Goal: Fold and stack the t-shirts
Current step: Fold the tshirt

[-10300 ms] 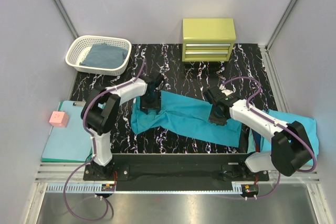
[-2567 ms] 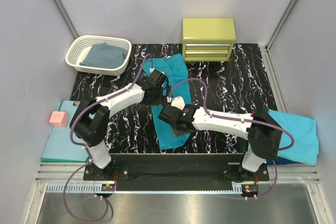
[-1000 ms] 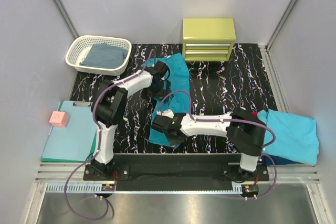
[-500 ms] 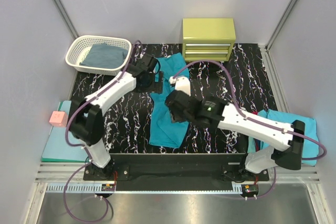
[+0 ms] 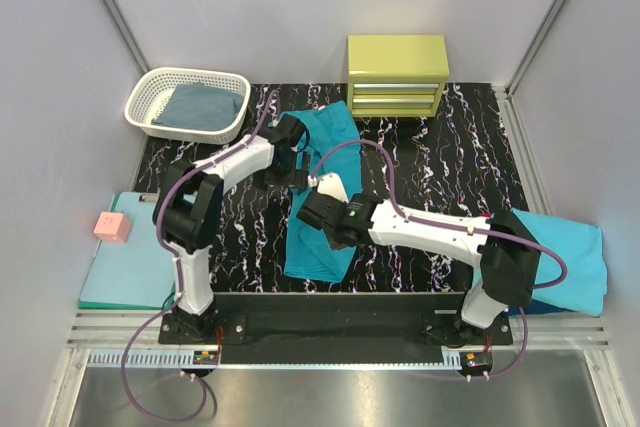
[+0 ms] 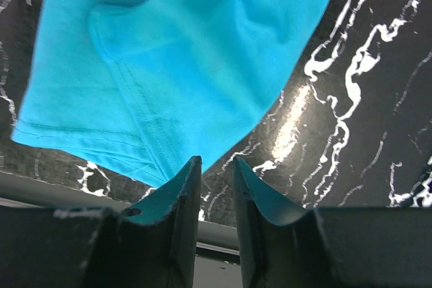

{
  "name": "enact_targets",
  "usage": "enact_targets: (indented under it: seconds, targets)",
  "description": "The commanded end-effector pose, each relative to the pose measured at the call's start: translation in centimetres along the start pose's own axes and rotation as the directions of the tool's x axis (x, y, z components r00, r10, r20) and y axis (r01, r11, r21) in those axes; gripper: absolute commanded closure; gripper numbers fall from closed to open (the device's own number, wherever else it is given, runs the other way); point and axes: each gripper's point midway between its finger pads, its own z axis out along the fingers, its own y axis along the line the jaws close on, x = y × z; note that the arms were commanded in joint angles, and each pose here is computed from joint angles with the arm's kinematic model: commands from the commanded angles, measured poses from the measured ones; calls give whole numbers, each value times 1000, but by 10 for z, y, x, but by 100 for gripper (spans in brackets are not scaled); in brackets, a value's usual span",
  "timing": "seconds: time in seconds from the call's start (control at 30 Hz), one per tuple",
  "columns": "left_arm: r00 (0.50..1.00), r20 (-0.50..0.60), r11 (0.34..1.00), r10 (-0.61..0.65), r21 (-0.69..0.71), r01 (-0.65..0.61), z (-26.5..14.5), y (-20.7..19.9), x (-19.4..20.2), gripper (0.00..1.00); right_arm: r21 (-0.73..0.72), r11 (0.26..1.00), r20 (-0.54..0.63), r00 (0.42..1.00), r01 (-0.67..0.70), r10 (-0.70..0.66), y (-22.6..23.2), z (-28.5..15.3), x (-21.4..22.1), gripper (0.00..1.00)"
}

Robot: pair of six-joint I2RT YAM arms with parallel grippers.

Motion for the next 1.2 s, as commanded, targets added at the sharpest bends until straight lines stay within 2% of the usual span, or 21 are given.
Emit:
enact_targets:
  seconds: [0.0,0.37,0.73,1.17]
  targets:
    - [994,106,999,-21,48,16,-12,-9,-45,1,-80,995,64,996,-50,56,20,-12,-27,67]
    - [987,157,995,-29,103,13,-17,-27,-85,1,-130,992,-34,999,-8,3,52,25,-9,66]
    - [998,56,992,-19,129,12,27,-38,-79,1,-146,989,-110,994,-2,-14,69,50,8,67]
    - [998,-18,987,-53,153,55,59,-29,-87,1,-151,988,-252,968,-34,-6,63,55,62,68]
